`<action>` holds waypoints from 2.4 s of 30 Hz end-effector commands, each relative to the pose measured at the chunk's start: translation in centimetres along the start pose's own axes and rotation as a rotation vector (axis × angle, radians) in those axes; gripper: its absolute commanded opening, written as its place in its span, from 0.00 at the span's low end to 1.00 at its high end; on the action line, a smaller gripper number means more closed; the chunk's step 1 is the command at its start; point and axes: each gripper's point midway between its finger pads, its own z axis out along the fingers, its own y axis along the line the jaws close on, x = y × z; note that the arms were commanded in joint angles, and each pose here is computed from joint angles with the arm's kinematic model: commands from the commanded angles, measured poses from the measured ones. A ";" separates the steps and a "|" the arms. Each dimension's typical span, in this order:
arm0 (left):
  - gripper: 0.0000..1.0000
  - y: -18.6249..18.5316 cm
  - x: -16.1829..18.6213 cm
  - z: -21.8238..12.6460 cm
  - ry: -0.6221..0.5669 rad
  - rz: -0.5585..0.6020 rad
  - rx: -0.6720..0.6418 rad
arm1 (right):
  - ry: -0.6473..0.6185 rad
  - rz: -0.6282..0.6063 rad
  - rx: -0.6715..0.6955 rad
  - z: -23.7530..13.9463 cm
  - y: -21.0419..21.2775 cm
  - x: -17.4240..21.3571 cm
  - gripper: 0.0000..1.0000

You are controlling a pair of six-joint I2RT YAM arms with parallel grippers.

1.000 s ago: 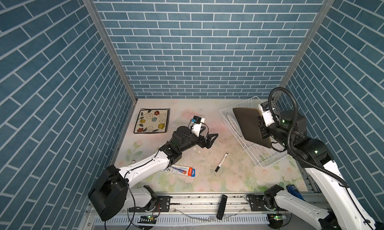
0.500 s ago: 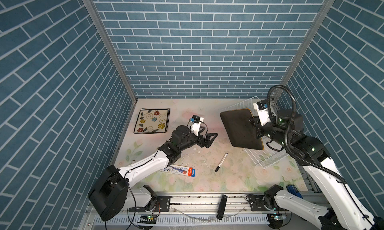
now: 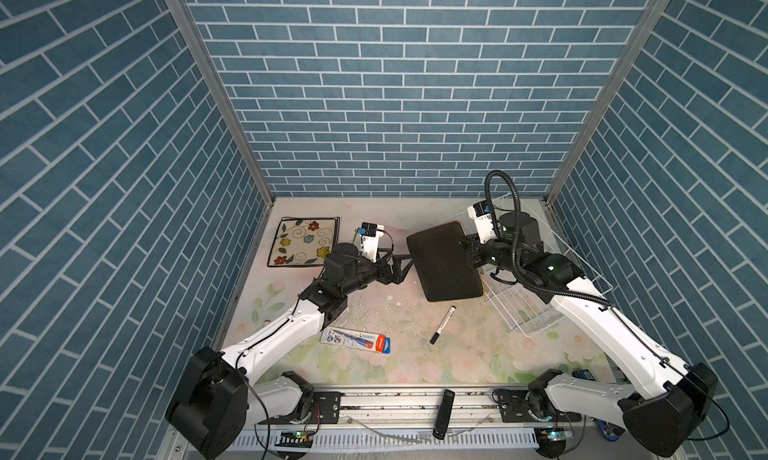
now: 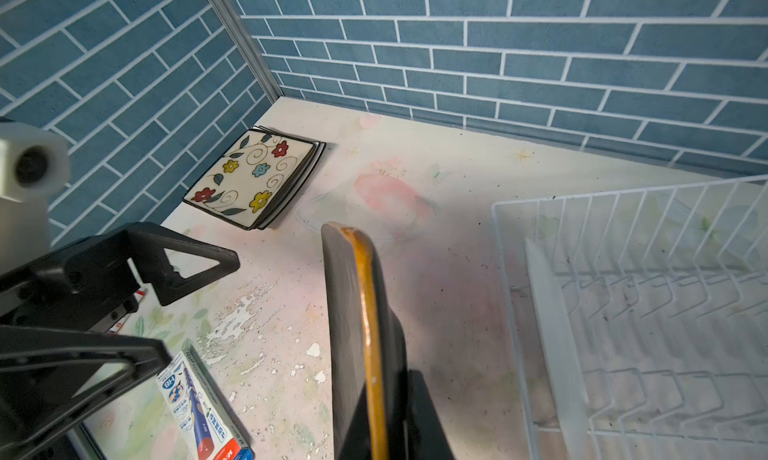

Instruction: Unload the plates from the dish rack

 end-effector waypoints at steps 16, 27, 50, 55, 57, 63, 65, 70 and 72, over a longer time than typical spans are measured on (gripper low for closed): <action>1.00 5.7 -1.7 -6.0 0.032 -0.206 -0.091 | -0.354 0.452 -0.502 3.0 1.3 -7.2 0.00; 0.96 6.2 -1.9 -5.4 0.044 -0.284 -0.055 | -0.197 0.417 -0.627 4.0 2.8 -6.2 0.00; 0.69 3.7 -2.5 -4.3 0.063 -0.338 0.147 | -0.205 0.526 -0.861 4.3 3.2 -7.5 0.00; 0.59 3.5 -2.8 -4.2 0.060 -0.343 0.168 | -0.190 0.529 -0.876 4.3 3.4 -7.3 0.00; 0.55 3.4 -2.9 -4.0 0.059 -0.350 0.185 | -0.190 0.533 -0.882 4.2 3.4 -7.2 0.00; 0.41 2.9 -3.3 -3.6 0.051 -0.361 0.233 | -0.198 0.549 -0.891 3.9 3.4 -7.1 0.00; 0.40 2.6 -3.5 -3.4 0.048 -0.360 0.244 | -0.200 0.554 -0.887 4.0 3.3 -6.9 0.00; 0.33 1.9 -3.4 -2.5 0.060 -0.362 0.274 | -0.210 0.550 -0.885 3.5 3.3 -7.0 0.00; 0.31 1.6 -3.7 -2.2 0.057 -0.365 0.295 | -0.210 0.549 -0.884 3.4 3.2 -6.9 0.00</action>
